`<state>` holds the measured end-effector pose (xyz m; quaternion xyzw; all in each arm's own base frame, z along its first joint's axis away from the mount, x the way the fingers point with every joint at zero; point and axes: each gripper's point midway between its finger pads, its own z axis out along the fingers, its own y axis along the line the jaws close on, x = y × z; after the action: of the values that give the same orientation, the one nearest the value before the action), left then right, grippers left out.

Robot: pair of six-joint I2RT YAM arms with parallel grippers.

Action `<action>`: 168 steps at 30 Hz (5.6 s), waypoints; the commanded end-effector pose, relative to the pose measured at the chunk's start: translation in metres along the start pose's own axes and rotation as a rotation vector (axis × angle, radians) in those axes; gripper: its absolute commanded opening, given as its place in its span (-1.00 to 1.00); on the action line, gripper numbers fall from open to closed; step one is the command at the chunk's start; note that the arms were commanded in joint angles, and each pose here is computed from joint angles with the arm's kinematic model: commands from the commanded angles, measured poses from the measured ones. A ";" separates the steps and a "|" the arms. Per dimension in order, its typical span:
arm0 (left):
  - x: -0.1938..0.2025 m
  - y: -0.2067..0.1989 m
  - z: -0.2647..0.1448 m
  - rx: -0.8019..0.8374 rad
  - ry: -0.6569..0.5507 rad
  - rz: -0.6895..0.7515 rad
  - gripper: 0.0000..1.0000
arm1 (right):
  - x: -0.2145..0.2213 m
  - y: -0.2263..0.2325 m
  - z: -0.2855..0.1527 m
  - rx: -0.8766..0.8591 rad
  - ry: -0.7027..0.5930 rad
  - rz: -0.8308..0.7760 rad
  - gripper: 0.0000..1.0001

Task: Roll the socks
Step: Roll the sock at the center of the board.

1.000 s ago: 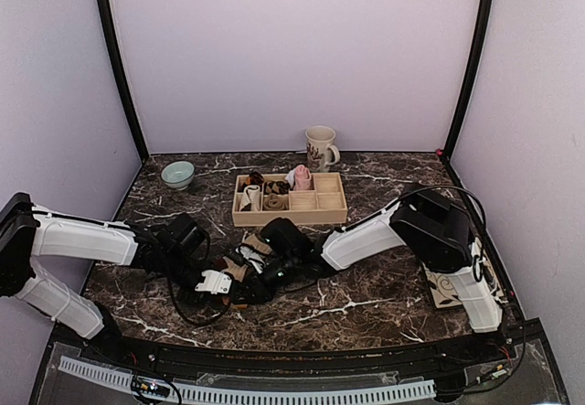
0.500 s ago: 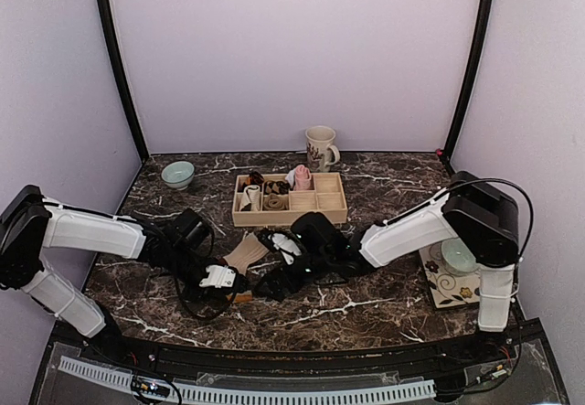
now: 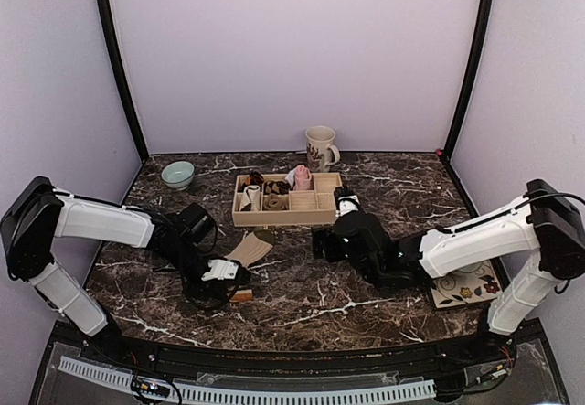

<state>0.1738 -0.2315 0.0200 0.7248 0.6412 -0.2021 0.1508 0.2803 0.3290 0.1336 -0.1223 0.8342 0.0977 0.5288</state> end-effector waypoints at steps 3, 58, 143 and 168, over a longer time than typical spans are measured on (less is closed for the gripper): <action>0.026 -0.032 0.006 0.153 0.093 -0.083 -1.00 | -0.012 0.046 -0.039 -0.319 -0.263 -0.003 0.99; 0.028 -0.056 -0.001 0.425 0.041 -0.274 -0.99 | 0.137 0.263 -0.034 -1.012 -0.075 -0.934 -0.12; 0.037 -0.040 -0.015 -0.310 -0.005 0.358 -0.28 | 0.201 0.248 0.006 -1.112 0.884 -0.136 -1.00; 0.047 -0.061 -0.009 -0.180 0.022 0.325 -1.00 | 0.086 0.187 0.046 -0.927 0.523 0.030 0.99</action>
<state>0.1421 -0.1909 0.0209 0.7913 0.5298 -0.0801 0.2946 0.2085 0.5136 0.0479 -0.3844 0.7810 0.4596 0.1761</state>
